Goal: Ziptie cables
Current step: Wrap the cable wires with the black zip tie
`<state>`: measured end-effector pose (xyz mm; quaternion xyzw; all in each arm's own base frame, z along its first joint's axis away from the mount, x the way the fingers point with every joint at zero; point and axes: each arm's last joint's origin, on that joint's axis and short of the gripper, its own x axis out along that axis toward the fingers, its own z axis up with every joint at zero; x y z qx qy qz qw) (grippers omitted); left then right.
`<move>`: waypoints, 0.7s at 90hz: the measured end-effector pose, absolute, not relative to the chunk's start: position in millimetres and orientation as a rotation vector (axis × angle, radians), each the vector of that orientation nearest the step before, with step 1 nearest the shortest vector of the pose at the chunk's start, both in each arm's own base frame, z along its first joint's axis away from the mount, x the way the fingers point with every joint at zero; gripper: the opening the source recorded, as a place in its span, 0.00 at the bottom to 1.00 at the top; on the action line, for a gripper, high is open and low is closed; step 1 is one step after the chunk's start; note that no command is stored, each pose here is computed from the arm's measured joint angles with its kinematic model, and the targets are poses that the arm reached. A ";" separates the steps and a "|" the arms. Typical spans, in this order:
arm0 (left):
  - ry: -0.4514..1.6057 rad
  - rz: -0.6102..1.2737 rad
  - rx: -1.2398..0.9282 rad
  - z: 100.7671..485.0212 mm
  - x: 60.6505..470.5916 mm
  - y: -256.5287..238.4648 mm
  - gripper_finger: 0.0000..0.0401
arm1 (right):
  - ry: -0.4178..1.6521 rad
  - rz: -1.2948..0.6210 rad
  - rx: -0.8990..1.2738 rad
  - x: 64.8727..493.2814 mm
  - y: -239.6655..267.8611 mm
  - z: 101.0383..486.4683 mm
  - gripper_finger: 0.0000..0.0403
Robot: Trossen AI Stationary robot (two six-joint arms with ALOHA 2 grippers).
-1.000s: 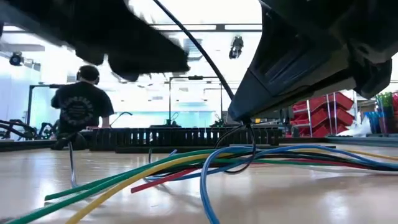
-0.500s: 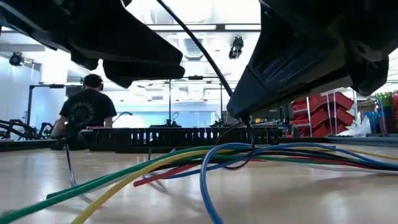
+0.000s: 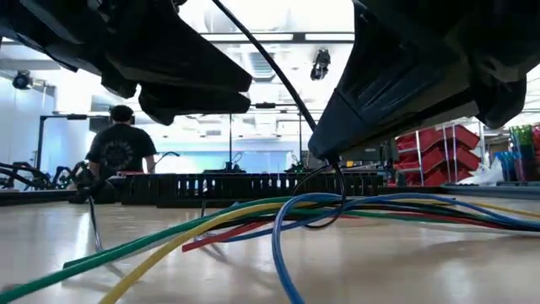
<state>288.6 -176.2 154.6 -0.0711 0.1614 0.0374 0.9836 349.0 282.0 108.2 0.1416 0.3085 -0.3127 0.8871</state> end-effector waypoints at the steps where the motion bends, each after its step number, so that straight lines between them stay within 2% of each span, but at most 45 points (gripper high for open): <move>1: 0.325 0.075 -0.143 154.6 288.6 -176.2 0.53 | 0.641 -0.650 0.294 349.0 282.0 108.2 0.00; 27: 0.326 0.000 -0.197 158.7 285.0 -189.0 0.59 | 0.641 -0.650 0.295 349.0 282.0 108.2 0.00; 46: 0.315 -0.010 -0.437 162.6 278.6 -203.7 0.56 | 0.641 -0.650 0.294 349.0 282.0 108.4 0.00; 63: 0.249 0.014 -0.462 151.3 272.0 -221.4 0.52 | 0.642 -0.649 0.290 349.0 281.9 108.4 0.00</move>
